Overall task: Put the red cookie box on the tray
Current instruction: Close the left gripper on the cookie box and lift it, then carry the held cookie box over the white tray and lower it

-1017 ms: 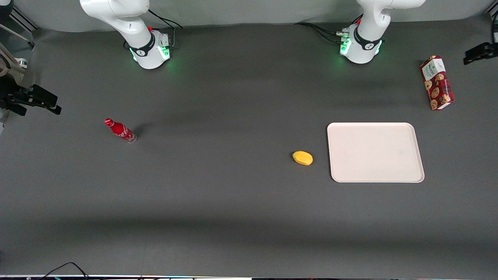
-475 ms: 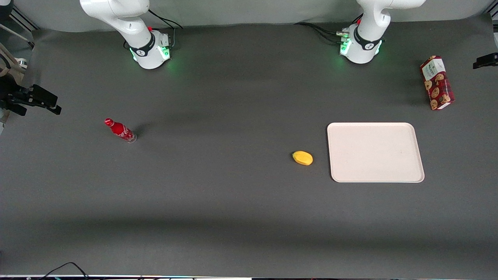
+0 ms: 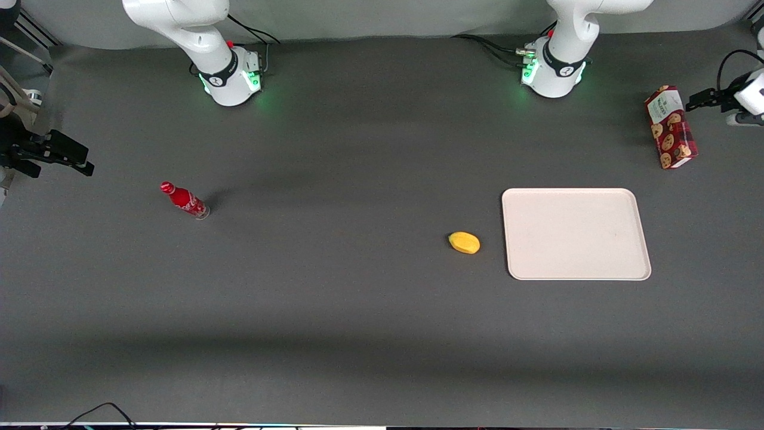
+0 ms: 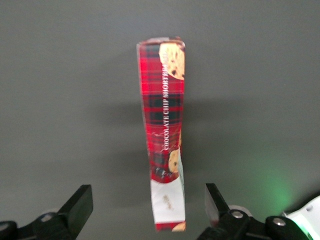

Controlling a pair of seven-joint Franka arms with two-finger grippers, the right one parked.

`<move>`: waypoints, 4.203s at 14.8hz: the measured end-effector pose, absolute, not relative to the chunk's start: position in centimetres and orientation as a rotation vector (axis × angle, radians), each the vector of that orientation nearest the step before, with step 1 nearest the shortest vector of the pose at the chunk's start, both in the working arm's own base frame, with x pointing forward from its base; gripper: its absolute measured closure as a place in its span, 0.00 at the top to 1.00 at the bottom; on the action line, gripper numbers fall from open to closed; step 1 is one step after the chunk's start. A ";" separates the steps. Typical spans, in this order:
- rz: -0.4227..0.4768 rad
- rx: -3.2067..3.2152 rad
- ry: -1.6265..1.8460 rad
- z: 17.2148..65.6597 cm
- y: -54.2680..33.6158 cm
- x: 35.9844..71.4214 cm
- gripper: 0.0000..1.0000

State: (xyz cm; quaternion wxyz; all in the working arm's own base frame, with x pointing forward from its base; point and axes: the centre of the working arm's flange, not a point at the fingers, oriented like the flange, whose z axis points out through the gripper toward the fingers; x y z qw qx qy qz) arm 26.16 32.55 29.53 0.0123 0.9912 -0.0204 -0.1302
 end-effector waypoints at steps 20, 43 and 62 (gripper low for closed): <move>-0.227 3.194 -0.057 22.2 31.2 21.0 0.30; -0.352 3.178 -0.171 51.5 28.1 43.9 0.06; -0.656 3.185 0.229 33.8 8.7 60.6 0.06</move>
